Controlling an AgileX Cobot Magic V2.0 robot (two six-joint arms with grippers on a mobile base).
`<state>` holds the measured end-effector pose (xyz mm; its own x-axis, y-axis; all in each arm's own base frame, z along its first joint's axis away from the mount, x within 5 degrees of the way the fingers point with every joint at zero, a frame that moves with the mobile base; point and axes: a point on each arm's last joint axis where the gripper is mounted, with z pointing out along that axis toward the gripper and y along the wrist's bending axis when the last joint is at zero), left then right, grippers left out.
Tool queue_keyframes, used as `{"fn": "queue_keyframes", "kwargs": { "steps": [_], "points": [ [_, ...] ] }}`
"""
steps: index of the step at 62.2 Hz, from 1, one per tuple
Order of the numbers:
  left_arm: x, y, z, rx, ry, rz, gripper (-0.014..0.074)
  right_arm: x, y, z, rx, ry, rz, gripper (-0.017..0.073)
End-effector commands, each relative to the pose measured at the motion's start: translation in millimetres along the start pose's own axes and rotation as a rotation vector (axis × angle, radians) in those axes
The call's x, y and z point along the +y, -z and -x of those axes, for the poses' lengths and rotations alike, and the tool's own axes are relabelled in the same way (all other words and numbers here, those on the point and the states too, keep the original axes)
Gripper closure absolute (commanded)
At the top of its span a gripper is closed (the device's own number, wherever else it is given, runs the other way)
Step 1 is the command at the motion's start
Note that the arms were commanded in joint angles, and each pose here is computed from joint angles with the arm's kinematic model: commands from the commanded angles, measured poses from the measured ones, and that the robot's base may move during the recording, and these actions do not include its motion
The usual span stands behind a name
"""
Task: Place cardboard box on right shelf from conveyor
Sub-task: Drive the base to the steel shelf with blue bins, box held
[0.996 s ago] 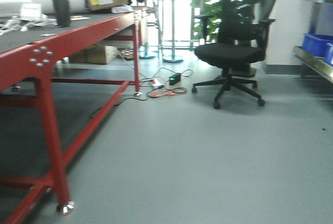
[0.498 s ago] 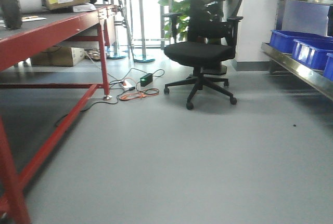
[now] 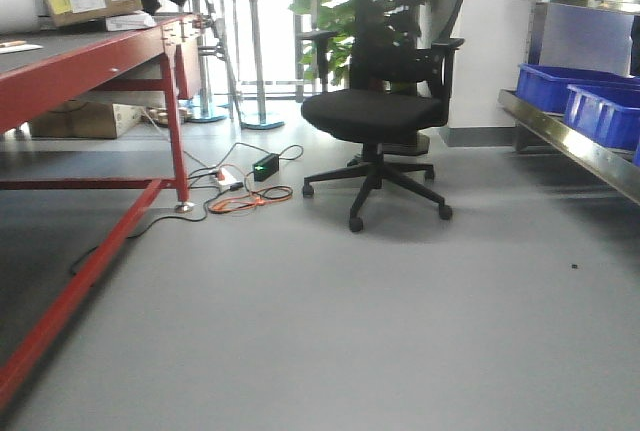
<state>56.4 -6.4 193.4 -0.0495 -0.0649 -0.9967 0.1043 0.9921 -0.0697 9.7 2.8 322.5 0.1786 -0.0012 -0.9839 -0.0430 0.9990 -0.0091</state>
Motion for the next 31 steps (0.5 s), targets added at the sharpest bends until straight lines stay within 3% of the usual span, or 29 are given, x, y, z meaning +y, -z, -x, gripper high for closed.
{"fn": "queue_keyframes", "kwargs": {
  "steps": [1, 31],
  "points": [
    [-0.5, 0.9, 8.5, -0.088, 0.004, -0.008, 0.0713, -0.6, 5.7, 18.5, -0.139, 0.01, -0.015, 0.0247],
    [-0.5, 0.9, 8.5, -0.088, 0.004, -0.008, 0.0713, -0.6, 5.7, 18.5, -0.139, 0.01, -0.015, 0.0247]
  ]
}}
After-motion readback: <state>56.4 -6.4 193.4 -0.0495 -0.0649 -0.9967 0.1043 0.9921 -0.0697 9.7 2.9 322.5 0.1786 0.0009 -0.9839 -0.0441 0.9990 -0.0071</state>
